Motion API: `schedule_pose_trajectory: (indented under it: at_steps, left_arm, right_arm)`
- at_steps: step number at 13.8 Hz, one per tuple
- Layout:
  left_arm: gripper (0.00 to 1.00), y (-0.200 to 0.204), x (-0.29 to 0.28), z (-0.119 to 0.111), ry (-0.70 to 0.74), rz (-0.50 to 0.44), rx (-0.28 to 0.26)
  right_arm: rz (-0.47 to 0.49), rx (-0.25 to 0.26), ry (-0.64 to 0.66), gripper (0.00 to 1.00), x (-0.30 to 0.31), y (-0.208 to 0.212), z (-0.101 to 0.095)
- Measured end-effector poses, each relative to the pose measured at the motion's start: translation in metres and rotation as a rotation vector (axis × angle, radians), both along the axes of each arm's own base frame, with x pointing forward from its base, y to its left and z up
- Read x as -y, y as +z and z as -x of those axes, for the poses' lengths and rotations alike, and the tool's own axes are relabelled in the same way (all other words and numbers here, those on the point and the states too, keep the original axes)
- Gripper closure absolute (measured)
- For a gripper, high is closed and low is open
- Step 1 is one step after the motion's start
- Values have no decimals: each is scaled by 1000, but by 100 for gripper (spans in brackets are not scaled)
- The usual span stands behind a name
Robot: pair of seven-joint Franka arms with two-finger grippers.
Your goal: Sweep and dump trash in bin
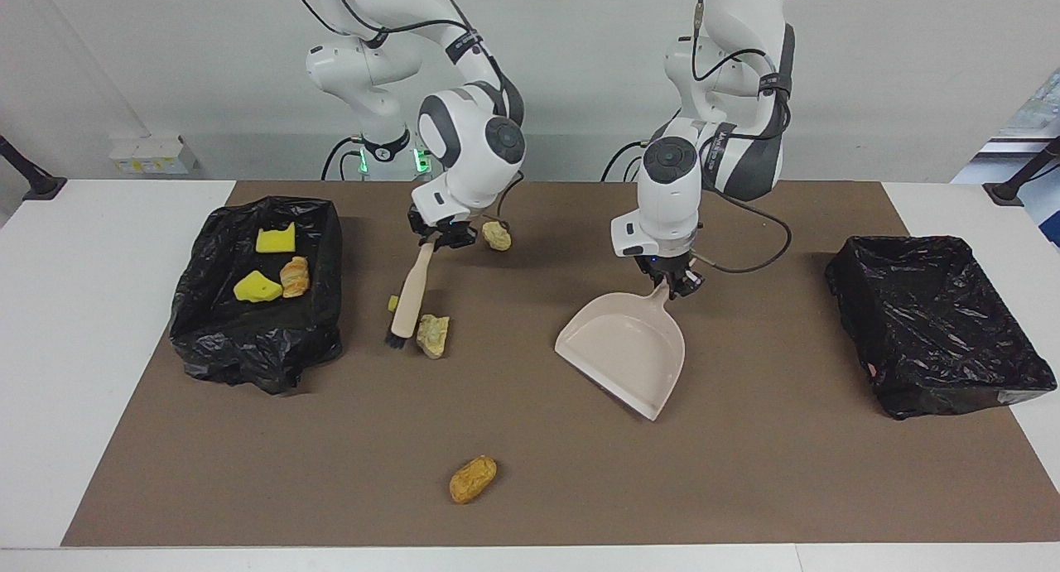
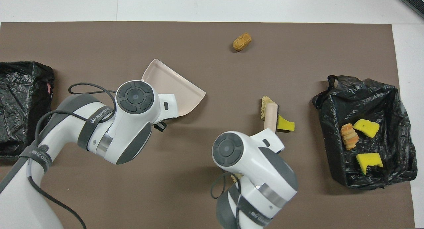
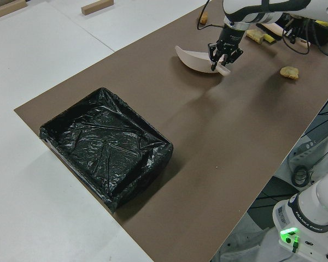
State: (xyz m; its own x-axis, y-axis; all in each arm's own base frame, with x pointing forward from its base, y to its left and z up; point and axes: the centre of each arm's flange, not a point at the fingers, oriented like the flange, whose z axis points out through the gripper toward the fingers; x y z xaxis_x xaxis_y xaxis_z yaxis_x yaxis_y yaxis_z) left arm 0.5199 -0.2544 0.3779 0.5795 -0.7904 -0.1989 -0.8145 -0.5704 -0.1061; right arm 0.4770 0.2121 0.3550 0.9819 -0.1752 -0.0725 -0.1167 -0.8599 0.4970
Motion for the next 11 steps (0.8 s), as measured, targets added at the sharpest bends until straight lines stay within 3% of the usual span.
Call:
schedule_pose_trajectory:
  at_steps: [5, 11]
  left_arm:
    - [69, 1, -10, 8, -202, -40, -108]
    - [69, 2, -14, 20, -404, -74, -165]
  right_arm:
    - [-69, -114, 172, 74, 49, -29, -9]
    - [-246, -45, 217, 74, 9, -38, 3]
